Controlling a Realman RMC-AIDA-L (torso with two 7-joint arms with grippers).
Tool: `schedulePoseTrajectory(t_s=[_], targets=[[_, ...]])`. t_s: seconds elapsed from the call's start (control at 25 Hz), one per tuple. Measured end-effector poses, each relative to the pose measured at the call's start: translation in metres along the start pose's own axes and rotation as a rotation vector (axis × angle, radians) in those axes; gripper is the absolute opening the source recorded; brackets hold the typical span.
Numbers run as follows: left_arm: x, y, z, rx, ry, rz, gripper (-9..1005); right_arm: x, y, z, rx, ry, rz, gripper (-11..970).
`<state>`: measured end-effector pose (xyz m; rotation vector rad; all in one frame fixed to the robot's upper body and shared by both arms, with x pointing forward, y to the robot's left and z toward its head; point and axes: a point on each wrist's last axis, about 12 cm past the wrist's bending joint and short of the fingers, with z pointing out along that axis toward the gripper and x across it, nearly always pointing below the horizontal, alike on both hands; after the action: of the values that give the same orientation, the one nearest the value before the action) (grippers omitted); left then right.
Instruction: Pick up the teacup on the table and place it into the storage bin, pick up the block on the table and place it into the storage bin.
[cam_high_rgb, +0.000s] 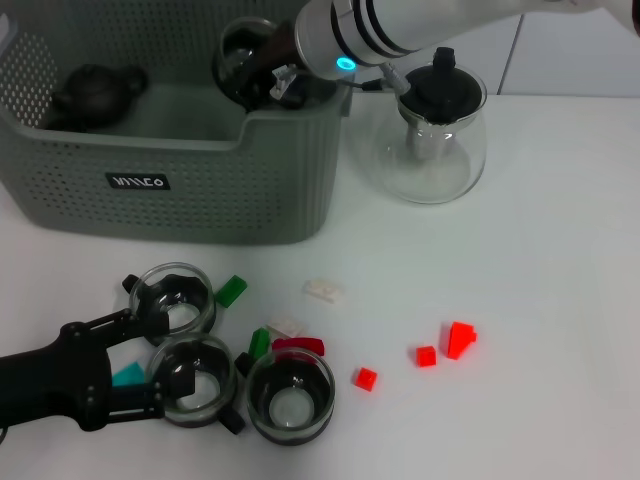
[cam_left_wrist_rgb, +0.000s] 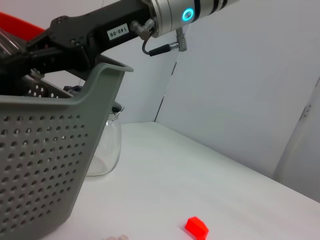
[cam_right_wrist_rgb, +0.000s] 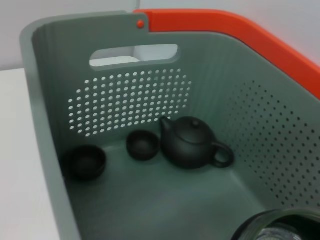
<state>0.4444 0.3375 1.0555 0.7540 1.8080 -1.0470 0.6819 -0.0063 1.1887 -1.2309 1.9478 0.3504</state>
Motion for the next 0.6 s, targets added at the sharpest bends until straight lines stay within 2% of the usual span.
schedulePoseTrajectory(t_s=[0.32,0.48,0.56,0.6], targets=[[0.000,0.000,0.000,-0.004,-0.004,0.000,905,-0.001,-0.004,-0.002,0.024,-0.034,0.015,184],[-0.001,0.001,-0.001,-0.005,-0.005,0.000,905,-0.007,-0.010,-0.015,0.030,-0.146,0.056,207],[0.000,0.001,-0.002,-0.007,-0.004,-0.001,905,-0.008,-0.019,-0.032,0.045,-0.255,0.109,425],[0.000,0.000,-0.003,-0.010,-0.004,-0.002,905,-0.006,-0.024,-0.044,0.050,-0.312,0.134,449]])
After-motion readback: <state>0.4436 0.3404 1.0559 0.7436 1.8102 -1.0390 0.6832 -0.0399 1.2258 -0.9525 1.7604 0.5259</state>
